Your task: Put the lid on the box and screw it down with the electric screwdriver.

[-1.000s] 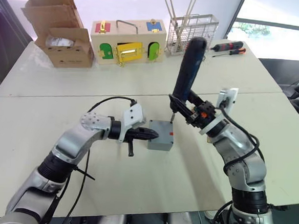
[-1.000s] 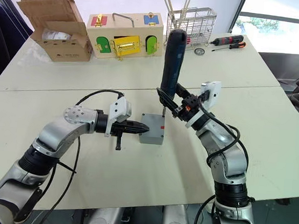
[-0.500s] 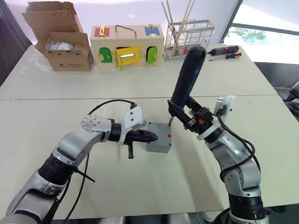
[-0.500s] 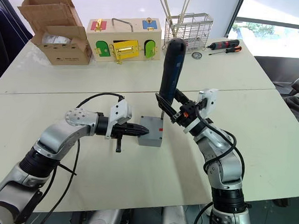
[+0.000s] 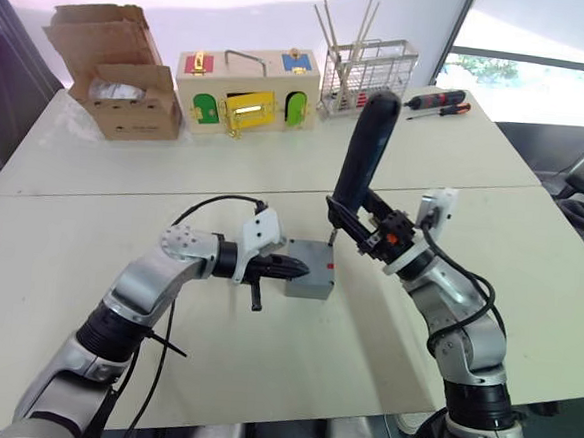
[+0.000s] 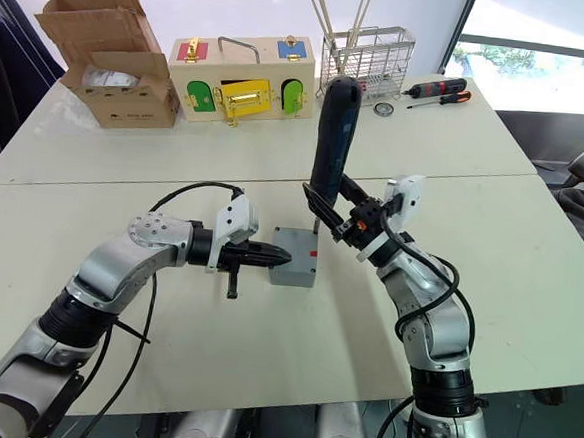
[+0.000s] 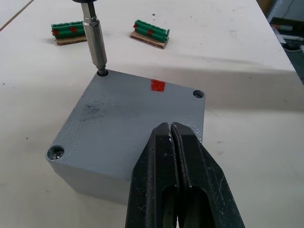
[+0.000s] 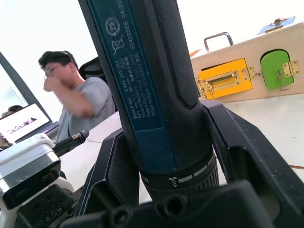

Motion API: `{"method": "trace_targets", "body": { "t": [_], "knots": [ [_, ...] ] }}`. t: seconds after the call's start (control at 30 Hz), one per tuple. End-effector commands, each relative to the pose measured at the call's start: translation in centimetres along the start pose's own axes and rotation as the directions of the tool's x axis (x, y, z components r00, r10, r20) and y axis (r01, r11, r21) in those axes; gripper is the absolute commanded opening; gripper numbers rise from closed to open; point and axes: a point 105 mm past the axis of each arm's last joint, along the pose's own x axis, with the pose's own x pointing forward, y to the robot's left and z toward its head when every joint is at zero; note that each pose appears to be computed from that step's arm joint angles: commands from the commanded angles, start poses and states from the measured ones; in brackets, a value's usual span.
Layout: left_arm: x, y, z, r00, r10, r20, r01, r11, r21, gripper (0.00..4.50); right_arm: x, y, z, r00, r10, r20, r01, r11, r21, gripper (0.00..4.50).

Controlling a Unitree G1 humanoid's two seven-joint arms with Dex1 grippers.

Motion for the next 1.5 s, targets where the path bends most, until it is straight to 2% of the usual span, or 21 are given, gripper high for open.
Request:
{"method": "trace_targets", "body": {
  "t": [0.03,0.73,1.07,1.3,1.5],
  "knots": [
    [0.1,-0.3,0.0,1.000,-0.006,-0.003,0.006,1.000,0.020,0.00,-0.6,1.3,-4.3,0.989,0.041,-0.144,-0.028,0.995,0.091,1.87],
    [0.5,-0.2,-0.3,1.000,-0.015,-0.005,0.015,1.000,0.020,0.00,-1.3,2.5,-6.0,0.982,0.049,-0.185,-0.035,0.996,0.076,1.87],
    [0.5,-0.1,-0.9,1.000,-0.010,-0.025,0.011,1.000,0.019,0.00,-1.4,1.5,-6.9,0.977,0.001,-0.214,0.018,0.996,0.084,1.87],
    [0.5,-0.2,-1.7,0.999,-0.008,-0.044,0.008,1.000,0.007,0.00,-1.6,0.2,-6.8,0.981,-0.065,-0.184,0.088,0.989,0.119,1.87],
    [0.6,-0.1,-2.7,0.998,-0.003,-0.070,0.003,1.000,-0.005,0.00,-1.5,0.0,-6.9,0.981,-0.077,-0.180,0.098,0.989,0.114,1.87]
  ]
}}
